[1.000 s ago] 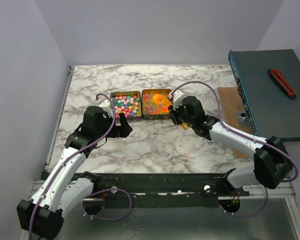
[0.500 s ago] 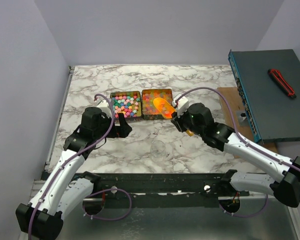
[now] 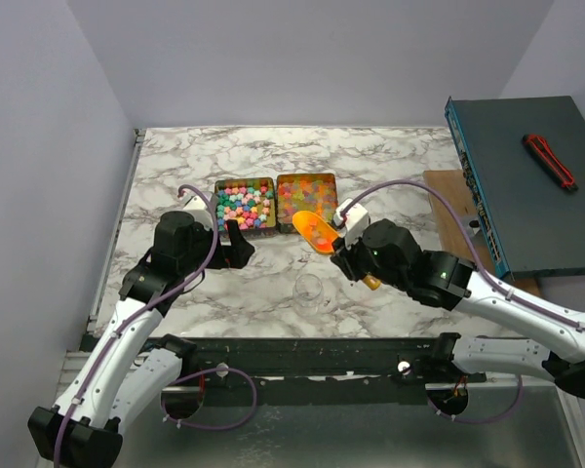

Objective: Pack the candies
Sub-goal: Place the fake candies in the packing bottle.

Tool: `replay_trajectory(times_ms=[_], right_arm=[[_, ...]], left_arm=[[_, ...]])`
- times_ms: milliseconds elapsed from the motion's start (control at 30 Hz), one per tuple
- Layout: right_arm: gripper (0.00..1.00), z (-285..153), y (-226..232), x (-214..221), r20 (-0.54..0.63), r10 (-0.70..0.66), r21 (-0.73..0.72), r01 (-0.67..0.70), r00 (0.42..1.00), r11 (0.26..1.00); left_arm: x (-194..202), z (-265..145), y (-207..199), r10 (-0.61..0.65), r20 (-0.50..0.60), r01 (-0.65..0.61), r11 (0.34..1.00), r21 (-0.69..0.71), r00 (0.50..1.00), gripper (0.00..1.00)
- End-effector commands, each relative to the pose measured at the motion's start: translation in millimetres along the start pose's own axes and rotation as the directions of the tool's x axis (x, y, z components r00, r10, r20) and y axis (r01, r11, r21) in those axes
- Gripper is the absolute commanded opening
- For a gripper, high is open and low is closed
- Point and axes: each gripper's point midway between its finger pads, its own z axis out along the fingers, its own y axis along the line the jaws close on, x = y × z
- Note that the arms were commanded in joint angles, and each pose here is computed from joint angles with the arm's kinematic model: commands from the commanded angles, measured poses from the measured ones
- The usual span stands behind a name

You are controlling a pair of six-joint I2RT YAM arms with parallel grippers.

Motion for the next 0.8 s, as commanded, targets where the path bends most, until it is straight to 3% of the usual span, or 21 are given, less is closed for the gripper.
replay_trajectory(times_ms=[0, 767], right_arm=[[0.01, -18, 9, 6, -0.052, 0.041, 0.034, -0.039, 0.998, 0.999], [0.01, -70, 71, 59, -0.342, 0.05, -0.027, -0.063, 0.938, 0.998]], left_arm=[[-4, -5, 5, 0.011, 0.021, -0.011, 0.999, -0.032, 1.0, 0.99], [-7, -10, 4, 0.012, 0.039, -0.011, 1.0, -0.027, 0.999, 0.99]])
